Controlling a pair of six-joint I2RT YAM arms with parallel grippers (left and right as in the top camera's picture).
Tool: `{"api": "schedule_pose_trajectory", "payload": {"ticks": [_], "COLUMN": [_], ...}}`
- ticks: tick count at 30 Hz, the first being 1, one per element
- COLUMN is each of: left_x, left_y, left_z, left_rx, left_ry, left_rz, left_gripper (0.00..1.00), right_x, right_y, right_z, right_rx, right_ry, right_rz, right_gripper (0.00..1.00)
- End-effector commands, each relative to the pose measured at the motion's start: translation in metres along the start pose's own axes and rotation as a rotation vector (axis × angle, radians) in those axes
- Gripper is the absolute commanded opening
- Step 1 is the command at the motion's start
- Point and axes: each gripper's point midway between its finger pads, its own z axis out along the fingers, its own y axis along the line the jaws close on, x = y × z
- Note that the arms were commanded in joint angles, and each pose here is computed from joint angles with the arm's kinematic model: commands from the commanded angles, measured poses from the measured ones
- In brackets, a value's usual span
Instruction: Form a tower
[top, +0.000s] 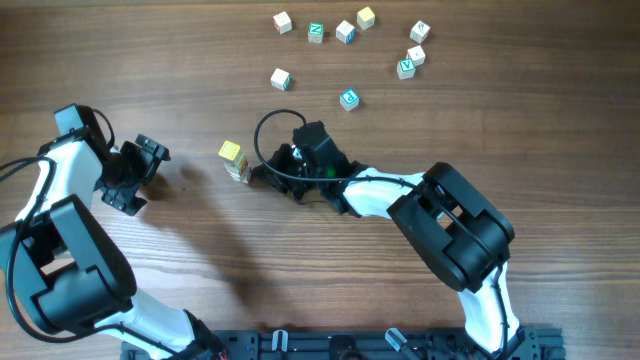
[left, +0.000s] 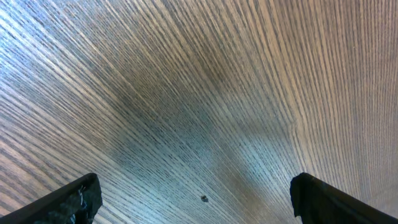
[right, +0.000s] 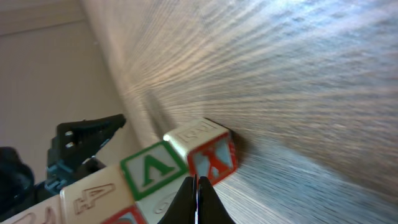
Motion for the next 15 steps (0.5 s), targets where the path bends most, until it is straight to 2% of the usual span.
{"api": "schedule_pose_trajectory", "payload": {"ticks": [1, 15], "left_x": [-0.0008, -0.0007], "left_y": [0.0033, 0.0032], "left_z": [0.0014, 0.0015], "left_rx": [-0.011, -0.011], "left_ry": [-0.003, -0.003], "left_rz": [0.004, 0.004], "left_gripper": [1.0, 1.0], "right_x": [-0.0038, -0.0057], "right_y": [-0.0018, 0.0047], "right_z": [0.002, 0.0018], "right_rx": [-0.011, -0.036], "right_ry": [0.0, -0.01], "right_rz": [-0.027, -0.044], "right_gripper": [0.04, 0.04]}}
